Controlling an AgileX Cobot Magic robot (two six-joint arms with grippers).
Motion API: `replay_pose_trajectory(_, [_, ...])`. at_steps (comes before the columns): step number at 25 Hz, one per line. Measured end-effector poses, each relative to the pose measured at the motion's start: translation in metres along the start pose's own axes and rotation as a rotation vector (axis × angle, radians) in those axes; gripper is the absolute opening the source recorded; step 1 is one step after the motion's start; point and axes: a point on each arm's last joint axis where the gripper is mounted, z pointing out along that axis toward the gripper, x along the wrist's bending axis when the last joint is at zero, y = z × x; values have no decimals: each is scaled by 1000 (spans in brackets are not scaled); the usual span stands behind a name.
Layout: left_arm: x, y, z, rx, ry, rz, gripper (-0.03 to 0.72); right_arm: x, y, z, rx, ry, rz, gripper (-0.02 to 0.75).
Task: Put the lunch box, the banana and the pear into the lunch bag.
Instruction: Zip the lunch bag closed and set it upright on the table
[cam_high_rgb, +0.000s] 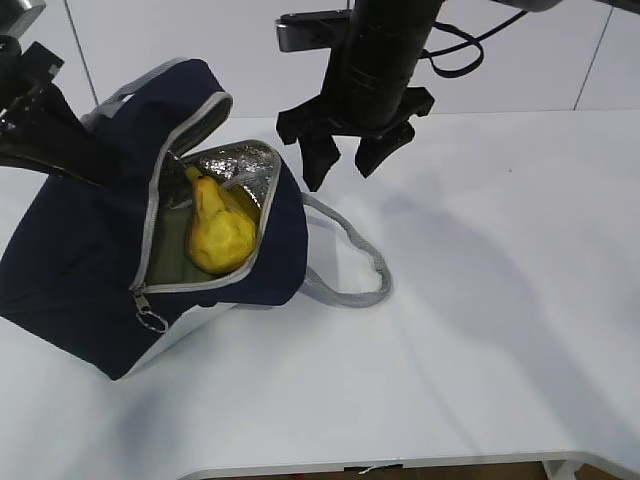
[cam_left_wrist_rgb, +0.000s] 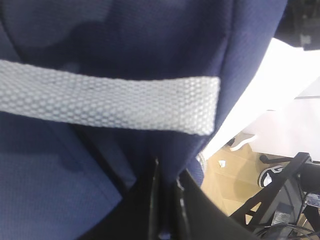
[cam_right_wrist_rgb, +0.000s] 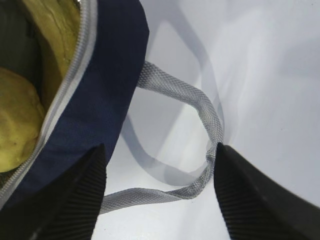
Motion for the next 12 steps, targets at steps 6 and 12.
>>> replay_pose_trajectory(6, [0, 0, 0, 0, 1, 0, -13, 1, 0, 0, 0, 21, 12, 547])
replay_pose_trajectory(12, [0, 0, 0, 1, 2, 1, -13, 3, 0, 0, 2, 79, 41, 547])
